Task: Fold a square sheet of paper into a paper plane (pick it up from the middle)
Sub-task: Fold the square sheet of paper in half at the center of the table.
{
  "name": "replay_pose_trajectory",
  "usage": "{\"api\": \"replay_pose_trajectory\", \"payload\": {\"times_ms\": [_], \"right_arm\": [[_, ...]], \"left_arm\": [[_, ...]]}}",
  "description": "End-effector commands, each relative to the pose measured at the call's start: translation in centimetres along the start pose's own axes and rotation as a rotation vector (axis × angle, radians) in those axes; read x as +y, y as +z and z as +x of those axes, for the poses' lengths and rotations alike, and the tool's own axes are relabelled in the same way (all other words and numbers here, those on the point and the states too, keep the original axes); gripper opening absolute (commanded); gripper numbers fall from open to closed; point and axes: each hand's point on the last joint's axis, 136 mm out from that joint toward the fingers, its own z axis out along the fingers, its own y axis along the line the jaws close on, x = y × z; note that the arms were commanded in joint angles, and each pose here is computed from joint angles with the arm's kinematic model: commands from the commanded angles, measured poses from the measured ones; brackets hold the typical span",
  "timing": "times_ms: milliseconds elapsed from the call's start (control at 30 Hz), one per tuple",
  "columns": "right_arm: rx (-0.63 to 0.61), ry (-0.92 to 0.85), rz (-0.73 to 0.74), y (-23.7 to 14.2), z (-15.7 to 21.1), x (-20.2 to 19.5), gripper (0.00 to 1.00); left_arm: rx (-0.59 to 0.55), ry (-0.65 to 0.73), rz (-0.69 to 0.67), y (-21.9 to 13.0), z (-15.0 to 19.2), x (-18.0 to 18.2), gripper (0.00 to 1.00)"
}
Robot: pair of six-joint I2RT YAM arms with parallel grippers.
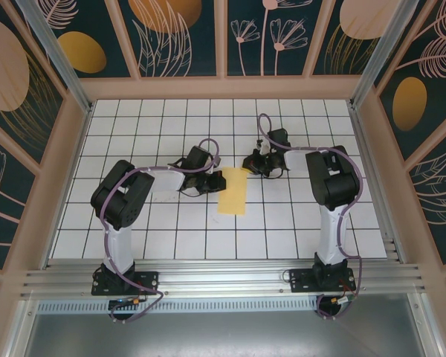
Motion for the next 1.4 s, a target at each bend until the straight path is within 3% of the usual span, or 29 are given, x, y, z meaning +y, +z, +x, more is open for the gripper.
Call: {"api": "replay_pose_trajectory", "payload": {"times_ms": [0, 233, 567, 767, 933, 1000, 1167, 1367], "right_arm": [[0.003, 0.04, 0.034, -0.1, -0.1, -1.3, 0.01], [-0.013, 0.011, -0.016, -1.3, -1.2, 1.5, 0.01], [0.024, 0.14, 0.095, 0.9, 0.2, -3.9, 0.02], [-0.029, 0.105, 0.115, -1.3, -1.5, -1.2, 0.03], [-0.205, 0.037, 0.132, -5.7, -3.9, 2.3, 0.06], [-0.286, 0.023, 0.145, -7.5, -4.1, 2.8, 0.08], [-0.394, -0.044, 0.099, -10.1, -1.4, 4.3, 0.12], [-0.553, -0.174, 0.156, -13.2, 2.2, 6.2, 0.14]], "left_arm": [[0.12, -0.061, -0.175, 1.5, 4.1, 5.4, 0.0], [0.118, -0.062, -0.177, 1.4, 4.2, 5.5, 0.0], [0.109, -0.059, -0.168, 1.4, 3.8, 5.2, 0.0], [0.097, -0.053, -0.156, 1.2, 3.2, 4.5, 0.0], [0.081, -0.023, -0.1, 0.8, 1.8, 2.3, 0.0], [0.054, -0.011, -0.068, 0.2, 0.7, 0.9, 0.05], [-0.014, 0.038, -0.032, -2.2, -1.3, -1.9, 0.15], [-0.124, 0.071, -0.026, -5.7, -2.0, -3.3, 0.28]]}}
